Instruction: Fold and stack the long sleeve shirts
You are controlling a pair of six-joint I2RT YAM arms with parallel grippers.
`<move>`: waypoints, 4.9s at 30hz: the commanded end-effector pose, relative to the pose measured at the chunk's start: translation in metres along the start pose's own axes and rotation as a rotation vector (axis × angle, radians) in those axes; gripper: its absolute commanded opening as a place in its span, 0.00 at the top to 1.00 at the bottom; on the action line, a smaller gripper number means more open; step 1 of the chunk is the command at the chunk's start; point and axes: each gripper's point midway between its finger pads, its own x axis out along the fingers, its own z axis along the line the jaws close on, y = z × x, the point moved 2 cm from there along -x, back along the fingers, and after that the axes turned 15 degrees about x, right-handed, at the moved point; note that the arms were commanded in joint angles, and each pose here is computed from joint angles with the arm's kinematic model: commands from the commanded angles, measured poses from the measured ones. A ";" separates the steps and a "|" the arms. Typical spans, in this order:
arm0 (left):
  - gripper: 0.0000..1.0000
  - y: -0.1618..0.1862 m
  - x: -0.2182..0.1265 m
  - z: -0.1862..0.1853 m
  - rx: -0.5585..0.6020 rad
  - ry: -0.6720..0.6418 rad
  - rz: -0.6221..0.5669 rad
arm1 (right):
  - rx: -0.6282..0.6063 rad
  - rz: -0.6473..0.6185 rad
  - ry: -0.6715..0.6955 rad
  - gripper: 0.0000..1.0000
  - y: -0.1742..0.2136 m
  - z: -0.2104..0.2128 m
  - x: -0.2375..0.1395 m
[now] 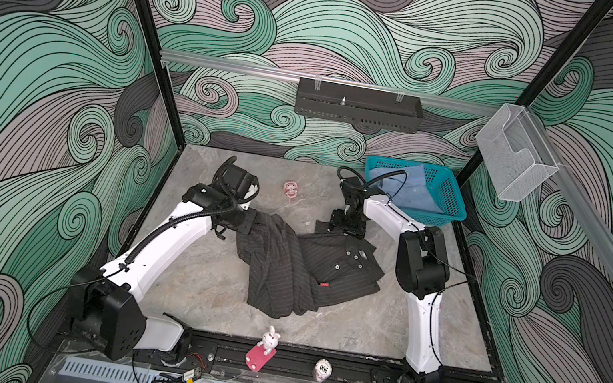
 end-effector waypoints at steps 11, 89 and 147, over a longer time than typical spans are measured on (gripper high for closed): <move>1.00 -0.085 -0.046 0.069 -0.030 -0.183 -0.342 | 0.022 -0.176 -0.162 1.00 -0.038 0.010 -0.122; 0.49 0.043 0.128 0.064 -1.505 0.212 0.601 | 0.134 -0.276 -0.042 1.00 0.083 -0.169 -0.145; 0.41 0.074 -0.017 0.060 -1.062 0.139 0.026 | 0.156 -0.273 -0.199 0.27 0.092 -0.147 -0.176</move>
